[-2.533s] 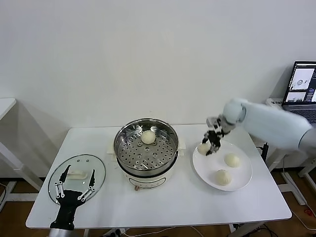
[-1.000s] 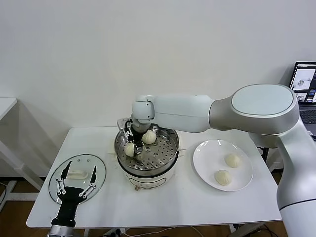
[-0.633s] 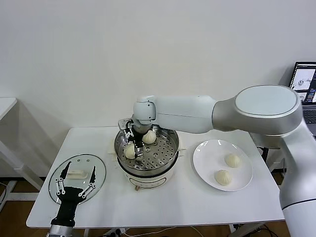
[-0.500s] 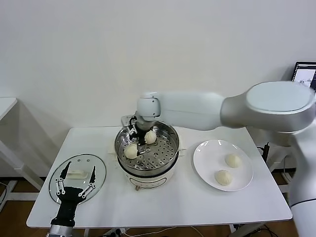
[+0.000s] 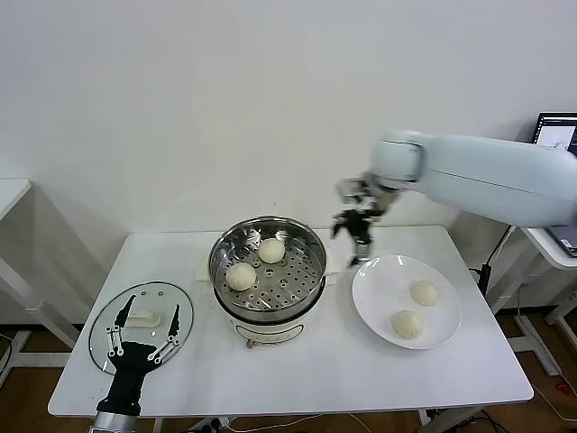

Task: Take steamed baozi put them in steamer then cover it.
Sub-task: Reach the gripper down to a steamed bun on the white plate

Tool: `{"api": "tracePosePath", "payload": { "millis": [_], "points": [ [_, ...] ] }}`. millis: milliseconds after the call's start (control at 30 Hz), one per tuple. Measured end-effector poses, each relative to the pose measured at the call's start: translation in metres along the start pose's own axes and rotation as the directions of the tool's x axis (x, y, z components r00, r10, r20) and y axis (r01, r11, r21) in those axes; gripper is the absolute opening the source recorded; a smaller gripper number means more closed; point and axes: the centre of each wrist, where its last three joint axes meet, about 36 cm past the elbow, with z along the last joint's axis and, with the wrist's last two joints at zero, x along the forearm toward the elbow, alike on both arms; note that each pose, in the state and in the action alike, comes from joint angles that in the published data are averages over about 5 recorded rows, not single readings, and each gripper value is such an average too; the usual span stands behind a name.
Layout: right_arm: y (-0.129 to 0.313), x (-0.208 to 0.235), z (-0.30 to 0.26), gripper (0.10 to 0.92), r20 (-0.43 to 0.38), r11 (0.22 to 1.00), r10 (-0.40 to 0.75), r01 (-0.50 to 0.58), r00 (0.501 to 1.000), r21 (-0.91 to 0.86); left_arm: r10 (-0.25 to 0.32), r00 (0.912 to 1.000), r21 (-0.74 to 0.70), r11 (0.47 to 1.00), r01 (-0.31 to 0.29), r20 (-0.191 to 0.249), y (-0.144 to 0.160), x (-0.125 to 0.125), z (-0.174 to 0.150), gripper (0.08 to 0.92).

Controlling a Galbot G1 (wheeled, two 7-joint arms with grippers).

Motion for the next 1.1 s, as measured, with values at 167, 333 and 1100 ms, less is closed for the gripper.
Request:
{"api": "tracePosePath", "payload": {
  "millis": [167,333,1100],
  "points": [
    [0.026,-0.030,0.049,0.823,-0.017,0.997,-0.047,0.046,0.999,-0.057,0.000,1.0000,-0.002,1.000,0.000,-0.001,0.000,0.001,0.000,0.823],
    [0.048,-0.068,0.081,0.823,-0.020,0.991,-0.090,0.088,0.996,-0.099,-0.005,1.0000,-0.007,1.000,0.005,-0.007,0.001,0.003,0.000,0.823],
    [0.083,-0.165,0.126,0.790,-0.019,0.977,-0.108,0.103,0.994,-0.185,-0.022,0.9994,-0.024,0.999,0.022,-0.027,0.007,0.007,0.005,0.823]
  ]
}}
